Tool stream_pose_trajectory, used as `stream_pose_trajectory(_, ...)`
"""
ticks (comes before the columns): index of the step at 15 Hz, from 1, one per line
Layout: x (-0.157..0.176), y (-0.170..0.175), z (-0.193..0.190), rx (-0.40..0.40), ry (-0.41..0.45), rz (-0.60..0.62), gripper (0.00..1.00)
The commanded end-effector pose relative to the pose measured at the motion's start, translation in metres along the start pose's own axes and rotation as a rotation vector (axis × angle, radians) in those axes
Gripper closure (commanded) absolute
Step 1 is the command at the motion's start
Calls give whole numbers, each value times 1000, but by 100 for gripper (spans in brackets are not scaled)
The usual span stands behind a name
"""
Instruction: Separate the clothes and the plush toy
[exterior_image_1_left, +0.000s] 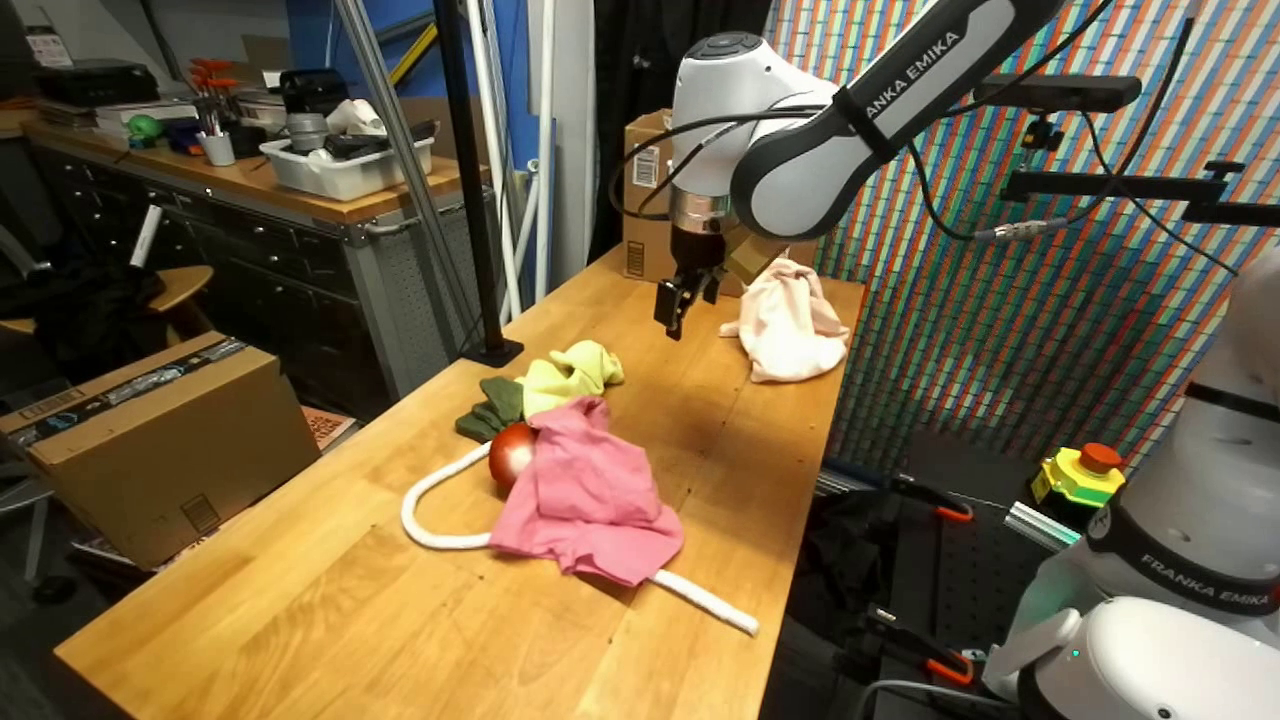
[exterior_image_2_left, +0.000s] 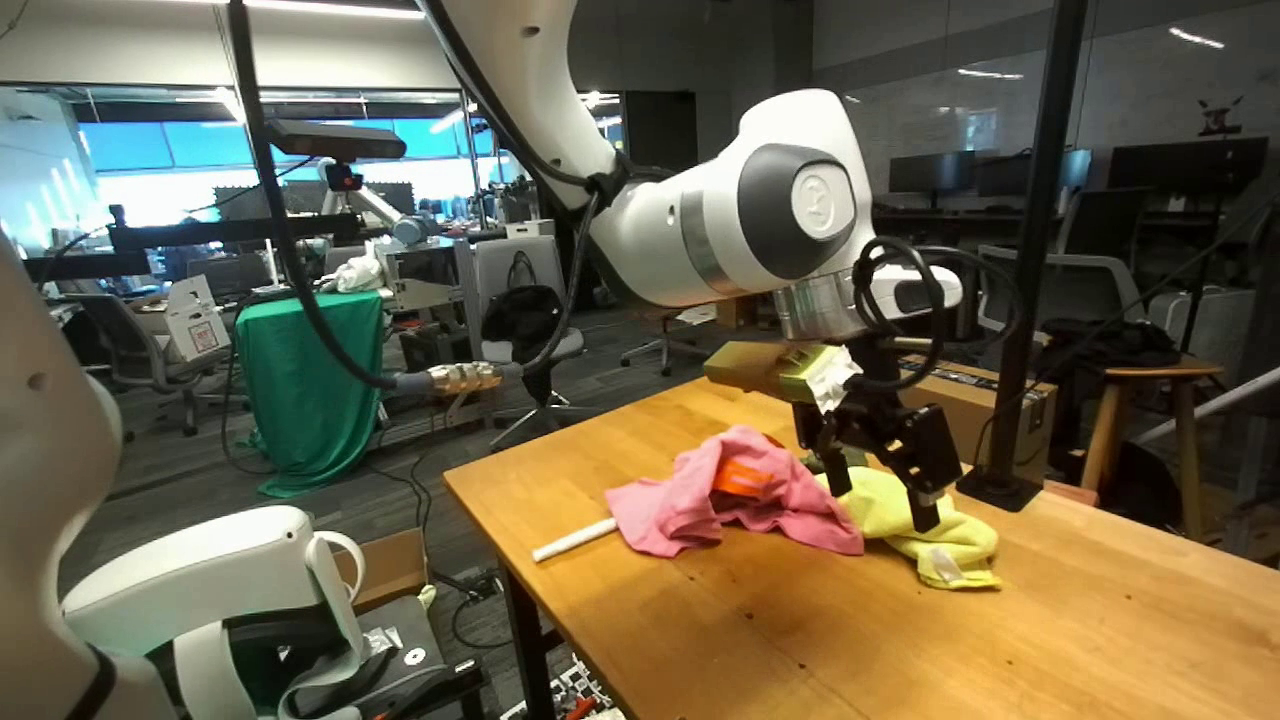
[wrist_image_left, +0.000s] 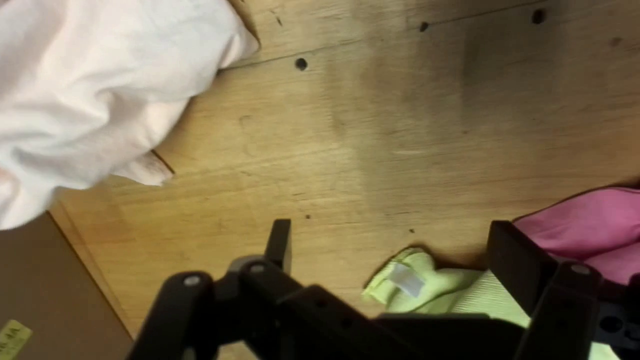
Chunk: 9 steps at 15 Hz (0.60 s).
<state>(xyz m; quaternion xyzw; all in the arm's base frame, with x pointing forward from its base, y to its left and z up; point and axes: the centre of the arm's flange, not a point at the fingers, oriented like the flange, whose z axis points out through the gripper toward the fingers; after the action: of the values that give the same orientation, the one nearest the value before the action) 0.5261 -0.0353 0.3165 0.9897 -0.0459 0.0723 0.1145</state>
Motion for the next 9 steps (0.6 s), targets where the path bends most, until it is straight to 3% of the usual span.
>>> stream_pose_trajectory(1,19,-16,-3,119,22,-160,0)
stream_pose_trajectory(4,35,-31,3,196,52,-251,0)
stream_pose_trajectory(9,70,-47,26,232,94,-291,0)
